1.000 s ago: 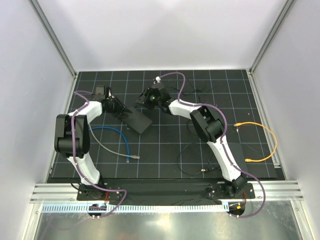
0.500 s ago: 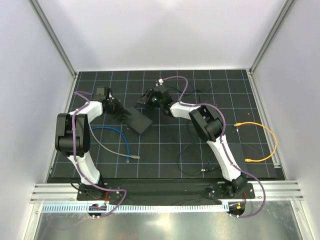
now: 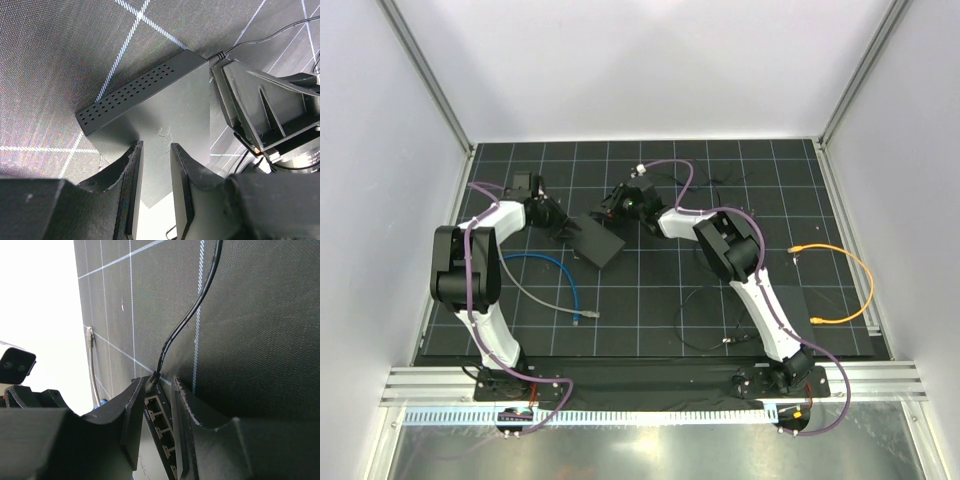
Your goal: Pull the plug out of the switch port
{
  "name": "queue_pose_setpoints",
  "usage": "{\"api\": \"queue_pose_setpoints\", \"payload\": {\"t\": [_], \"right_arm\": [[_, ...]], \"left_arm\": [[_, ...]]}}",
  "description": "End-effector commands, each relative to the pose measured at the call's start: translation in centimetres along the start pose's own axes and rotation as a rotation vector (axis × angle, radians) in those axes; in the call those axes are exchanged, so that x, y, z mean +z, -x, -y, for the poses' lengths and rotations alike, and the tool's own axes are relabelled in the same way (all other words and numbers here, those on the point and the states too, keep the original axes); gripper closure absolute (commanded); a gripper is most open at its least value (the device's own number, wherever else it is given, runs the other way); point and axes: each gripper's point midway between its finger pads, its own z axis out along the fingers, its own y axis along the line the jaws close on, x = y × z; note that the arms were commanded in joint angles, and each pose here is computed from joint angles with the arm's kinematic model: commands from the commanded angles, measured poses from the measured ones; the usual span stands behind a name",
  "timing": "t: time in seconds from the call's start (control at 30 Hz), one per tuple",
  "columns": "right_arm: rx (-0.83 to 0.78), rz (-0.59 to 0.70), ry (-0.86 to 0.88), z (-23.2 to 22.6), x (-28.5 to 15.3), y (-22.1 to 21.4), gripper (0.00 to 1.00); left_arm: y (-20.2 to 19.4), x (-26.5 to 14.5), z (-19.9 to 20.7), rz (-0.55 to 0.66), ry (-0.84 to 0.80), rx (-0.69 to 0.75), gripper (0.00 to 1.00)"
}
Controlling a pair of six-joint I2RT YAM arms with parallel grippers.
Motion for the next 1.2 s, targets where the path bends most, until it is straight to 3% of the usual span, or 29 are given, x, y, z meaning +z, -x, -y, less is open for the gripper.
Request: {"api": "queue_pose_setpoints", "payload": {"t": [0.0,0.4,0.67,1.0,1.17], "right_arm": [[0.01,0.005,0.068,-1.9,0.7,0.0,0.66],[0.067,-0.018,0.115,-2.2,1.4,-0.9,0.76],[0.14,0.022,0.096,-0.5,1.7,0.2,0.99],[0.262,0.063,0.111,1.1,1.6,1.3,0.99],[0.339,0.191,0.179,0.5,0.5,3.3,0.99]], "left_arm": [[0.2,0.3,-0.8,0.003,0.051,0.003,0.67],[-0.2,0.7,-1.0,-0.013,0.069,0.01,0.67],[-0.8,1.3,-1.7,-0.038,0.091,0.004,0.67],[-1.4,2.0,-3.1,-0.061,0.144,-0.004,0.66],[-1.5,2.1,-3.6,-0.051,0.172,0.009,0.66]]}}
